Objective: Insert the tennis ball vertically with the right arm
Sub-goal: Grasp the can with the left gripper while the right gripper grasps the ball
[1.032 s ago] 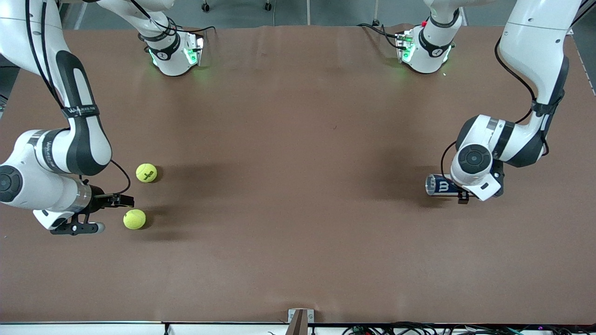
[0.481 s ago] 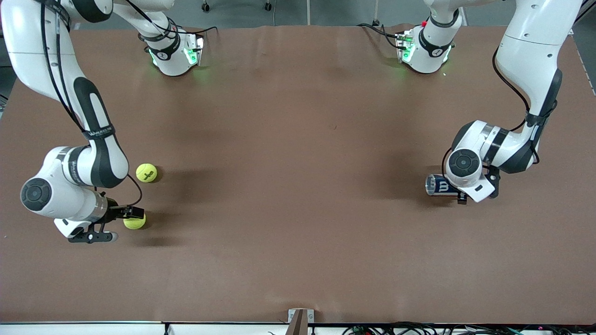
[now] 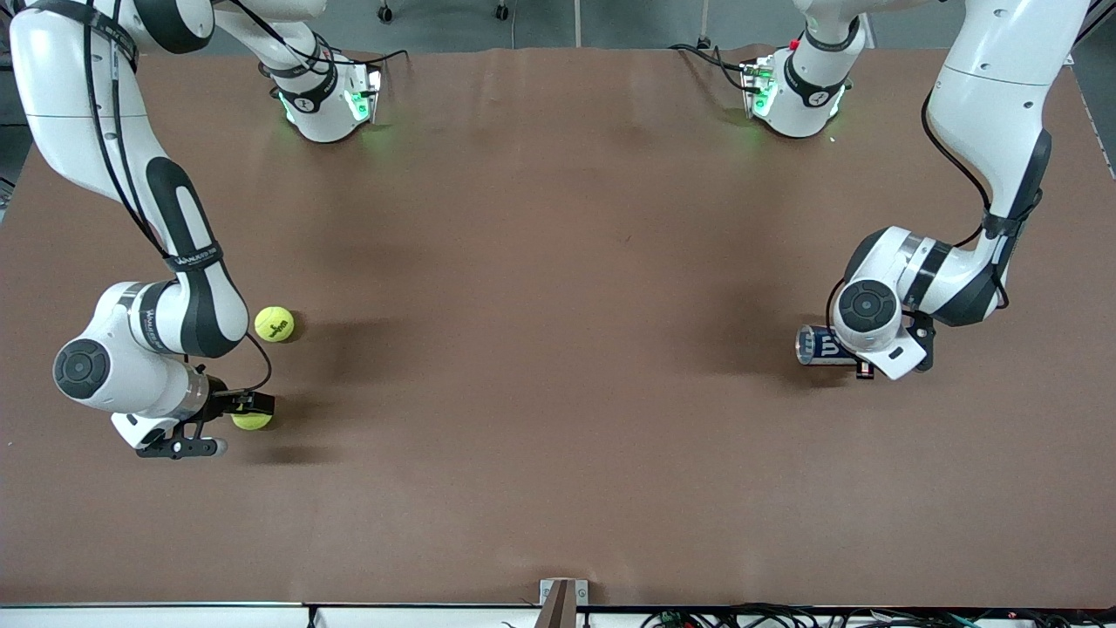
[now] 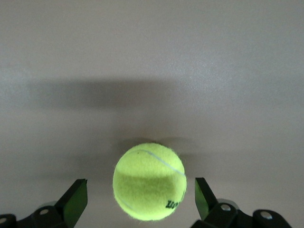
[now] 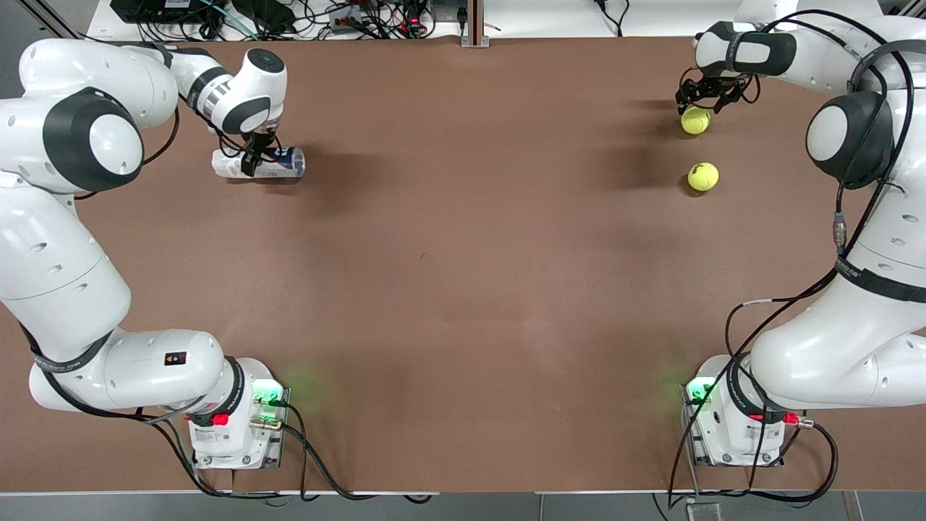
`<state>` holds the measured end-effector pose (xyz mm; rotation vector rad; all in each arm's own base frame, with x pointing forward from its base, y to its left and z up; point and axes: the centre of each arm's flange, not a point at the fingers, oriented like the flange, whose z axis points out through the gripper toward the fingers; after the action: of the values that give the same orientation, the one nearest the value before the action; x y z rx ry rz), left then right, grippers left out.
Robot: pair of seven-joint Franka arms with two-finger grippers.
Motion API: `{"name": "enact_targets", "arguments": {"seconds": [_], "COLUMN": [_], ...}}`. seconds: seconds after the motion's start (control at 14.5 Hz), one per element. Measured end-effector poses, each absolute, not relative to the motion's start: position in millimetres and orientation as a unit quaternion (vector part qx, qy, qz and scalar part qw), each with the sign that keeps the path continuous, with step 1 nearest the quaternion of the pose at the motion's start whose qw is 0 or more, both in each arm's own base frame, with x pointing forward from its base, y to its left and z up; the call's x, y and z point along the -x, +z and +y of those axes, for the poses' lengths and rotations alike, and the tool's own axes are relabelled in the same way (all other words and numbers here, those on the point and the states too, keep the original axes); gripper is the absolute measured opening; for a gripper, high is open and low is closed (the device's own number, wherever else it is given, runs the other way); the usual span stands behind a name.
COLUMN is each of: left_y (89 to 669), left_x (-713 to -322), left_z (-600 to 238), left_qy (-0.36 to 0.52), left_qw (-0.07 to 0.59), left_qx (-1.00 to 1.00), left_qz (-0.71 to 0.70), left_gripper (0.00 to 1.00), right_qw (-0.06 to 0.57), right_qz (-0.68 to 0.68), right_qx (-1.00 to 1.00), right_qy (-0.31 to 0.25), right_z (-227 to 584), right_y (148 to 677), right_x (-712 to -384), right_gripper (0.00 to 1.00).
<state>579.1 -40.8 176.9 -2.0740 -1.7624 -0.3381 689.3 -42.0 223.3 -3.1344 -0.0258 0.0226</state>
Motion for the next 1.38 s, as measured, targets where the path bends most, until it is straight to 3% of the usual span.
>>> {"name": "enact_targets", "arguments": {"seconds": [0.28,0.48,1.1,1.38], "left_y": [185.2,211.7,300.5,311.1], "left_x": [-587.2,-599.7,-591.5,-579.4], "left_z": [-43.4,-72.4,-260.7,-343.5], "left_qy": [-0.125,-0.087,0.093,0.133], "left_qw": [0.188,0.142,-0.025,-0.082], "left_qx": [0.741,0.747,0.746,0.750], "left_qz": [-0.632,-0.644,-0.659,-0.643], "left_gripper": [0.70,0.70,0.70,0.70], "right_qw": [0.003,0.002,0.002,0.002], "right_qz": [-0.006,-0.006,-0.006,-0.004], "right_qx": [1.000,1.000,1.000,1.000], "right_qy": [0.008,0.006,0.006,0.006], "right_z": [-44.6,-45.4,-45.9,-48.3], "right_y": [212.4,206.7,201.6,201.1], "right_x": [-688.7,-689.0,-688.9,-688.8], "right_gripper": [1.00,1.00,0.96,0.74]}}
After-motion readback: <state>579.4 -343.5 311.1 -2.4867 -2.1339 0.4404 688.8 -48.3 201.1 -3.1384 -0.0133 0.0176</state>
